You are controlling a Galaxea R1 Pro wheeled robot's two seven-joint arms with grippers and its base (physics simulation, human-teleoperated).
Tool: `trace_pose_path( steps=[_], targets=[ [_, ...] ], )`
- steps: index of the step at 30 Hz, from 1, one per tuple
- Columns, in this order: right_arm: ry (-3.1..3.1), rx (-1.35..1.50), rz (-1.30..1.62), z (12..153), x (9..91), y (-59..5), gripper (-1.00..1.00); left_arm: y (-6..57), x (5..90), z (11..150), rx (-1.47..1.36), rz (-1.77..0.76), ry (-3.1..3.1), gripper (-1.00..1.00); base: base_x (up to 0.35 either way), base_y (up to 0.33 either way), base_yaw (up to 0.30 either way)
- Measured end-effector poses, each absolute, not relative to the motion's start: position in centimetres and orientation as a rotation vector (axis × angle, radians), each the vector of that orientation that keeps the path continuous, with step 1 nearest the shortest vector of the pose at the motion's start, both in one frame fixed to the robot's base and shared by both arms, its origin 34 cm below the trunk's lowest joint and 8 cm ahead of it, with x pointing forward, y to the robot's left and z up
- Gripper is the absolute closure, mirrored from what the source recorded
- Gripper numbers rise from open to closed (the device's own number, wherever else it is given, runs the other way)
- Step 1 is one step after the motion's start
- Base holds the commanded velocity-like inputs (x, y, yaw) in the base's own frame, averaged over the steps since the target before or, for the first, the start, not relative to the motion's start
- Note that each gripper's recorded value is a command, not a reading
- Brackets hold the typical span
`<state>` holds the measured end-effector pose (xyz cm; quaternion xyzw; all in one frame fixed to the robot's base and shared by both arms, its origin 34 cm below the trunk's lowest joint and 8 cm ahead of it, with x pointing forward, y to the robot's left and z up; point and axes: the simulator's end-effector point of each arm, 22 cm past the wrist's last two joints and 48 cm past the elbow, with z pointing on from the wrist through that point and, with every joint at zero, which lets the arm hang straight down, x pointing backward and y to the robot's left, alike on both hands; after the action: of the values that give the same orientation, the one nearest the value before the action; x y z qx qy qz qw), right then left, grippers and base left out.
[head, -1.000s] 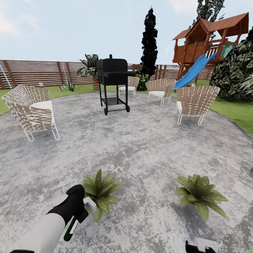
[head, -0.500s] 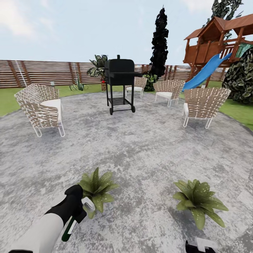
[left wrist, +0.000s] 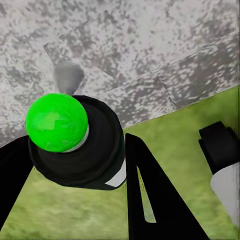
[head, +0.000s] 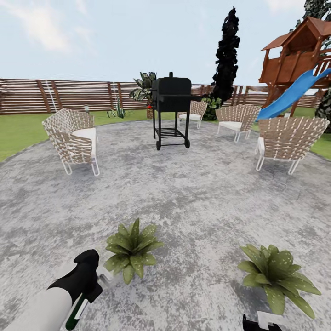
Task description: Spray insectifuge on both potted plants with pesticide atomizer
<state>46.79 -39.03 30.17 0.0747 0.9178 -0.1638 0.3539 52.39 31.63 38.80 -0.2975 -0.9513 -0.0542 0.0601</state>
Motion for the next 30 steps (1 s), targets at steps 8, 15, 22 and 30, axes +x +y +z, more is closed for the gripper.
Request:
trace_pose_path(
  steps=[8, 15, 22, 30],
  targets=[
    [2.372, 0.193, -0.424, 30.2, 46.8, -39.0, -1.00, 30.7, 52.6, 38.8, -0.903, -0.129, -2.898, 1.00, 0.000, -0.140, 0.017],
    [2.372, 0.194, -0.425, 30.2, 46.8, -39.1, -1.00, 30.8, 53.2, 39.1, -0.906, -0.139, -2.915, 1.00, 0.000, -0.007, 0.233],
    [2.372, 0.195, -0.425, 30.2, 46.8, -39.1, -1.00, 28.7, 56.1, 39.7, -1.018, -0.042, -3.031, 1.00, -0.064, -0.052, 0.043],
    [2.373, 0.191, -0.425, 30.2, 46.8, -39.2, -1.00, 28.2, 55.4, 38.6, -1.004, -0.006, -3.057, 1.00, -0.267, -0.196, 0.000]
  ],
)
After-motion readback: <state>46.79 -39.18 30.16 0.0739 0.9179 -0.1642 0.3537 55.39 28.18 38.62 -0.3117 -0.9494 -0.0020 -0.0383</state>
